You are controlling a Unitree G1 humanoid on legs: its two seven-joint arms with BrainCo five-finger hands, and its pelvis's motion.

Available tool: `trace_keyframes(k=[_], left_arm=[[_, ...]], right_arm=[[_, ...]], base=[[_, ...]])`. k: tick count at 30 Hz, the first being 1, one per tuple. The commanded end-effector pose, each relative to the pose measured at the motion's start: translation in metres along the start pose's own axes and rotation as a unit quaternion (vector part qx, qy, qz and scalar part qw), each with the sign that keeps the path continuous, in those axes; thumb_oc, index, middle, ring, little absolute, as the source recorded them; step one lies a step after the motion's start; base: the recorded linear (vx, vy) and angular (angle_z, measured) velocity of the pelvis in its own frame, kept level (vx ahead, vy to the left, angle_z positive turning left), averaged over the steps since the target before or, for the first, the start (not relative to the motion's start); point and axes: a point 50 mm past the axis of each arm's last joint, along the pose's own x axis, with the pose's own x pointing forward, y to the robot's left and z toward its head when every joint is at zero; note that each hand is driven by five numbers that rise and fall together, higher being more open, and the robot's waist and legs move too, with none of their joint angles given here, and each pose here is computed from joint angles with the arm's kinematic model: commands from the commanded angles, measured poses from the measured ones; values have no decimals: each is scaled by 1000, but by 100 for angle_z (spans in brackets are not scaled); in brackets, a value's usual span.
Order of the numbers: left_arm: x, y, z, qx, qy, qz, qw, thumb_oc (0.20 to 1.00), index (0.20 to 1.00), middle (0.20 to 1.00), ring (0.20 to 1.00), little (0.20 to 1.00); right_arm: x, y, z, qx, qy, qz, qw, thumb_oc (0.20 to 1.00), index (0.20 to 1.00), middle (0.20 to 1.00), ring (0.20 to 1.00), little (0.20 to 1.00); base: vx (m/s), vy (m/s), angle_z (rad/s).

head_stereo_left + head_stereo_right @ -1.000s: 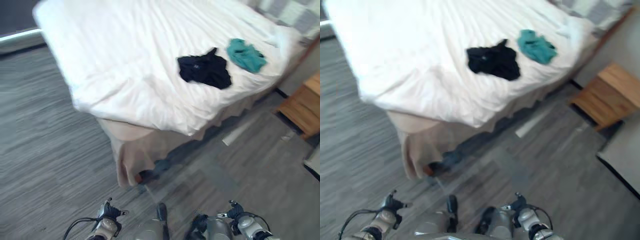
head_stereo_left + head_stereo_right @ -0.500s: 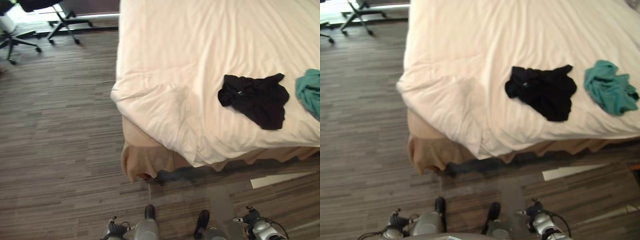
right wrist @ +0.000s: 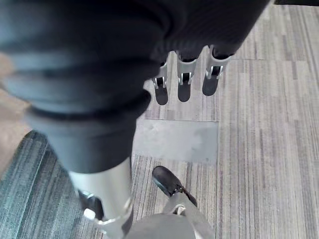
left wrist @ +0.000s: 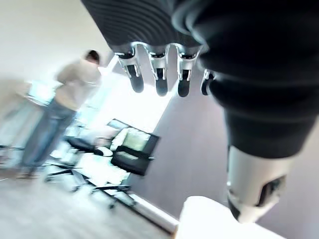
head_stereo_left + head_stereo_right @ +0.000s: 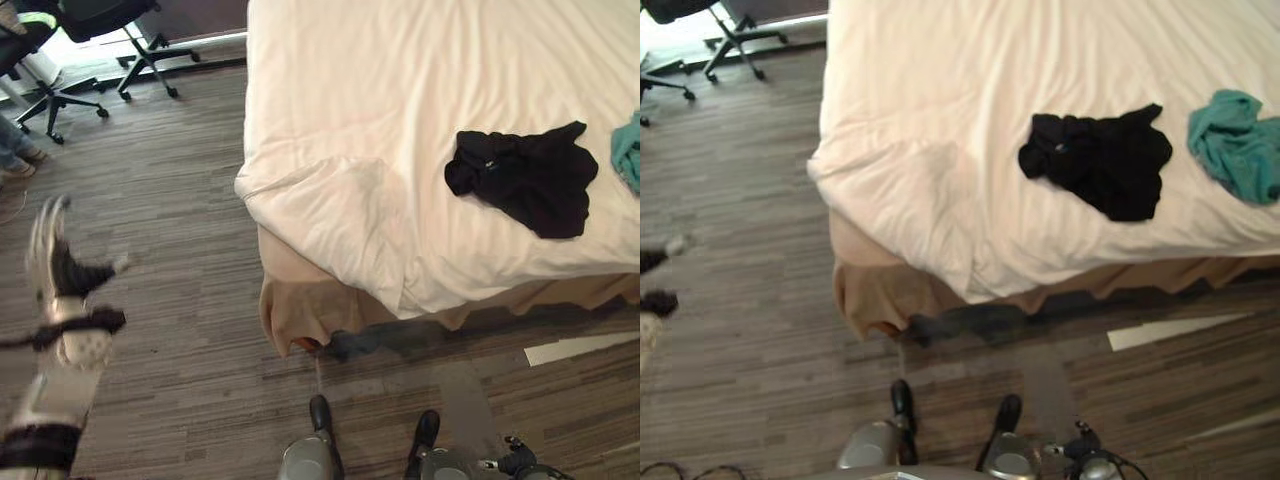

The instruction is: Tidy up the quilt and then pick up the clothes from the bed and put them into the laundry hamper.

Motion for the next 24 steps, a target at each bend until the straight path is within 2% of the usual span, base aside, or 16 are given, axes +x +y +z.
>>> trace_keyframes(k=[1,3,6,11,12,13,14,15,16,17,18,20,21,22,23,24], left_arm=[[42,-21,34,36,-47,-5,998,1000,1000,1000,1000,1000],[65,-21,56,84,-81,-9,993,1000,1000,1000,1000,1000],[90,-27,73,99,-72,-8,992,1000,1000,1000,1000,1000],[93,-55,65,126,-14,-72,989,1000,1000,1000,1000,1000],[87,-65,58,131,0,-92,987,871,871,871,871,871],[81,-73,53,137,9,-109,985,536,536,536,536,536],[74,-81,46,149,20,-129,980,457,457,457,457,457],[66,-88,37,170,28,-151,973,209,209,209,209,209],[58,-94,27,189,39,-171,966,200,200,200,200,200],[19,-108,-14,203,106,-232,945,278,278,278,278,278],[18,-108,-15,203,107,-232,945,278,278,278,278,278],[-11,-109,-43,198,156,-252,934,407,407,407,407,407],[-28,-109,-56,192,177,-256,931,567,567,567,567,567],[-45,-106,-68,191,194,-259,927,608,608,608,608,608],[-67,-105,-81,184,217,-263,922,1000,1000,1000,1000,1000],[-86,-104,-90,179,235,-270,916,1000,1000,1000,1000,1000]], right_arm=[[10,-24,45,-6,-54,-24,998,1000,1000,1000,1000,1000],[11,-29,57,-8,-70,-30,997,1000,1000,1000,1000,1000],[12,-34,73,7,-90,-42,995,1000,1000,1000,1000,1000],[12,-31,79,18,-91,-45,995,1000,1000,1000,1000,1000],[12,-30,77,19,-87,-46,995,1000,1000,1000,1000,1000],[12,-30,74,20,-82,-47,995,1000,1000,1000,1000,1000],[13,-31,72,21,-78,-50,995,1000,1000,1000,1000,1000],[13,-32,70,21,-75,-53,996,1000,1000,1000,1000,1000],[13,-35,70,22,-75,-58,995,1000,1000,1000,1000,1000],[13,-49,73,38,-82,-79,993,1000,1000,1000,1000,1000],[13,-49,72,37,-82,-79,993,1000,1000,1000,1000,1000],[11,-60,84,52,-110,-96,988,1000,1000,1000,1000,1000],[8,-72,97,56,-143,-114,982,1000,1000,1000,1000,1000],[2,-83,113,56,-184,-133,972,1000,1000,1000,1000,1000],[-5,-96,127,51,-224,-156,961,1000,1000,1000,1000,1000],[-11,-104,136,42,-252,-172,952,1000,1000,1000,1000,1000]], base=[[-149,72,-48],[-112,50,-45],[-77,19,-33],[-17,-9,-21],[0,0,0],[-5,-3,5],[-1,0,8],[1,4,12],[19,26,11],[19,27,6],[31,32,-1],[33,21,-10],[21,26,-7],[0,0,0],[12,38,3],[13,28,6]])
